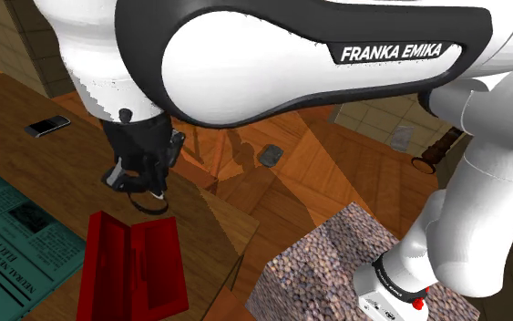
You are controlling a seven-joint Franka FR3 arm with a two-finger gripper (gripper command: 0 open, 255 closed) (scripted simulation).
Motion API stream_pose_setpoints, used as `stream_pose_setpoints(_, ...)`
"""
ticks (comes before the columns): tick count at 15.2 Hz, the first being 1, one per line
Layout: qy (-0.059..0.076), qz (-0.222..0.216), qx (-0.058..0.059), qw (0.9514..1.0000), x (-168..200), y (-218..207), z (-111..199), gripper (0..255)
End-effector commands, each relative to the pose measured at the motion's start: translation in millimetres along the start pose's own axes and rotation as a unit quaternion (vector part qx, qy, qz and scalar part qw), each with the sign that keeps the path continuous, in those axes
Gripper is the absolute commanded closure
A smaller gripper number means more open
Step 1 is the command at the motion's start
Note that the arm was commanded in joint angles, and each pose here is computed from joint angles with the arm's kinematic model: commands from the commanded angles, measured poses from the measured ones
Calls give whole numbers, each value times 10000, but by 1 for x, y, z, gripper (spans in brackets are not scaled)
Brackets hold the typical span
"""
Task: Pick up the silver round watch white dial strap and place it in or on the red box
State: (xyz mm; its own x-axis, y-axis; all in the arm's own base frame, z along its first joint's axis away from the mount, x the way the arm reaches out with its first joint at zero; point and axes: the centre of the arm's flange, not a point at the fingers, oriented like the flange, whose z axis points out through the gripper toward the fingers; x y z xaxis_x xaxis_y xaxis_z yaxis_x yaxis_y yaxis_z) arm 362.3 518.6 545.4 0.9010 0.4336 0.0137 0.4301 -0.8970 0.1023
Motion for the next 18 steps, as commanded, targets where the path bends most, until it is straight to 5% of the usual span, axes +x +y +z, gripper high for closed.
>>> stream_pose_setpoints(1, 0, 11, -4, 10000, 0, -27, -6, 255)
stream_pose_setpoints(18, 0, 11, -4, 10000, 1, -56, 67, 255)
